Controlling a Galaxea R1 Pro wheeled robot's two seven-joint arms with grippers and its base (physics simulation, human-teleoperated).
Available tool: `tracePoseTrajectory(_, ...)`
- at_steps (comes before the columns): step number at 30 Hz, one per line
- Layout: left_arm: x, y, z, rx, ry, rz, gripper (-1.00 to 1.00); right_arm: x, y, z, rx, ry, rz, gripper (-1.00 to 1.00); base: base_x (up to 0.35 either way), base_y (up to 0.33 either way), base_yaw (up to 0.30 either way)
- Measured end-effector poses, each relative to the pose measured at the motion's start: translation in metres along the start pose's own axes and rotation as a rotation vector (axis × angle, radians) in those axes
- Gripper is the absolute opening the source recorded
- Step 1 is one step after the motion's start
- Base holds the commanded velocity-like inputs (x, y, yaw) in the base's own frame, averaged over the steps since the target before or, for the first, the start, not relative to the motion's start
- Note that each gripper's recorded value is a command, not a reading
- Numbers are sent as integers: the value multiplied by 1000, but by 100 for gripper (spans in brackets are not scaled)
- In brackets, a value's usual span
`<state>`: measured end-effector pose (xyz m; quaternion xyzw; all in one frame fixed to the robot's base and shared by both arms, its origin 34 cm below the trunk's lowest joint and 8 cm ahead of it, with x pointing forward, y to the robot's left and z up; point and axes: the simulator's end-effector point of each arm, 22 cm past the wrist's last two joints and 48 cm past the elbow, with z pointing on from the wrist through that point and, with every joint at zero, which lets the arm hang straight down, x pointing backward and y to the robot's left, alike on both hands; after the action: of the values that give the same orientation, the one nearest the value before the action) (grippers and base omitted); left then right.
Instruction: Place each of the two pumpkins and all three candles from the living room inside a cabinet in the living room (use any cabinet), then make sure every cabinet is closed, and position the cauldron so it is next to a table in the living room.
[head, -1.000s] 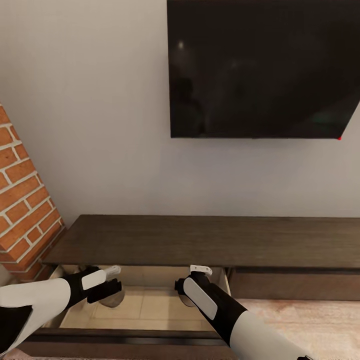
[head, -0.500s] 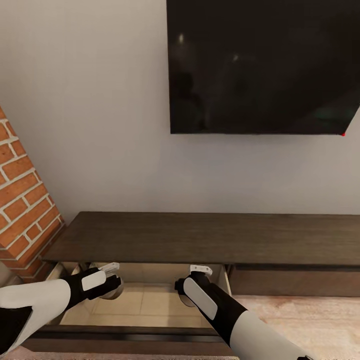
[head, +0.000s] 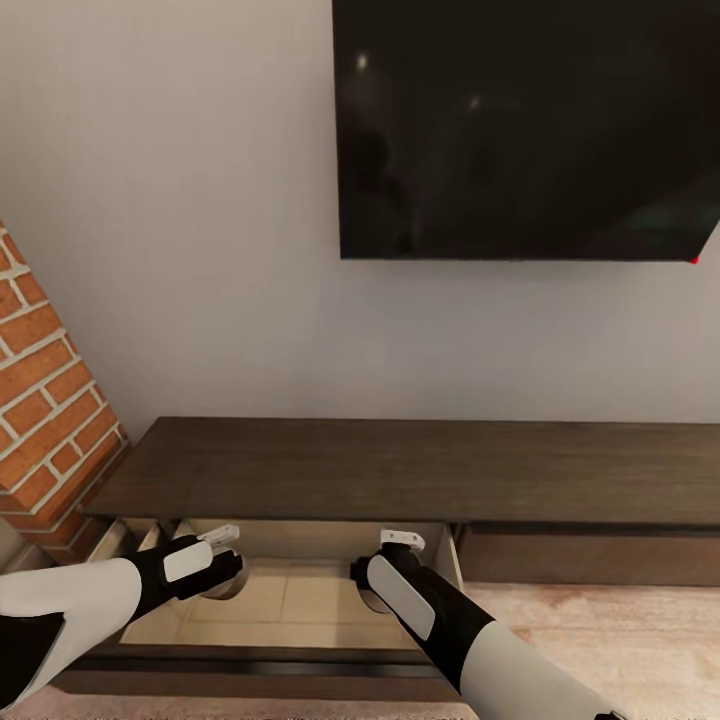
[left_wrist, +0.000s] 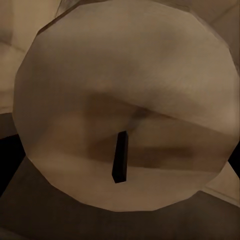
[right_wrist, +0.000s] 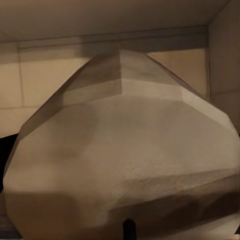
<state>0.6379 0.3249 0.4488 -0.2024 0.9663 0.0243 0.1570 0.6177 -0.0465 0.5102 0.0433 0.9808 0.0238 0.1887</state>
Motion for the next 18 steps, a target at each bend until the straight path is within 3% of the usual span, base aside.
tracePoseTrajectory(18,12,0,11,-6,27,5,-100,10,-1,11,3,28,1,-100,0,0,0)
